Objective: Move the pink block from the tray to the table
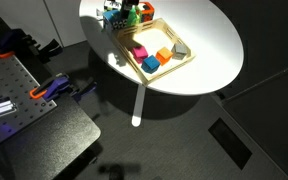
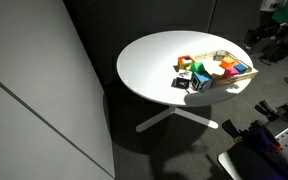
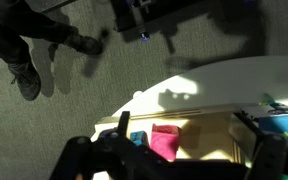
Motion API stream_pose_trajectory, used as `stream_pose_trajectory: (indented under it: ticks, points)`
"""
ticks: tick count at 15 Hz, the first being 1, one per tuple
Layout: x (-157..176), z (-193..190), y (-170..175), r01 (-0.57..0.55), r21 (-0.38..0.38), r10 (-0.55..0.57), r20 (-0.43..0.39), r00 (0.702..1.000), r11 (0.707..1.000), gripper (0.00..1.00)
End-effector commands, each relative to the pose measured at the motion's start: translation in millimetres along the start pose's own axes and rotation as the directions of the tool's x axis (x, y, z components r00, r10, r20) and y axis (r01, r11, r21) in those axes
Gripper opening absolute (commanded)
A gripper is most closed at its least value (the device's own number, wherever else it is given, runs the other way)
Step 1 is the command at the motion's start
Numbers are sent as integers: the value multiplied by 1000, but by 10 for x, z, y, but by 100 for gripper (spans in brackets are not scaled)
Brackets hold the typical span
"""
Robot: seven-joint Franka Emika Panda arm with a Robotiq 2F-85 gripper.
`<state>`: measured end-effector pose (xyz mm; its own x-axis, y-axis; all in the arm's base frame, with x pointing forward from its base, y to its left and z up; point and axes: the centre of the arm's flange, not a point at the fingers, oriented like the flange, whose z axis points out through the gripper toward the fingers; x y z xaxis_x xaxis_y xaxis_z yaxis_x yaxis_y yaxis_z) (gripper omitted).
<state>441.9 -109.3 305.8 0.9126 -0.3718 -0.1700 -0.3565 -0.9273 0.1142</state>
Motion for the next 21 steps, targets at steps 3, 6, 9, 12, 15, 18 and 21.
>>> stream_pose_trajectory:
  ticks: [3, 6, 9, 12, 15, 18, 21]
  points:
    - [293, -17, 81, -22, 5, 22, -14, 1000, 1000, 100]
    - [297, -81, 105, -43, -2, 43, -29, 999, 999, 100]
    - [252, -14, 103, -29, 4, 29, -16, 999, 1000, 100]
    - [256, -21, 103, -29, 4, 30, -17, 999, 1000, 100]
    - [300, 18, 99, -36, 1, 36, -15, 999, 999, 100]
    - [443, 159, 91, -48, -2, 48, 6, 999, 999, 100]
    - [609, 353, 85, -60, 1, 60, 19, 998, 998, 100]
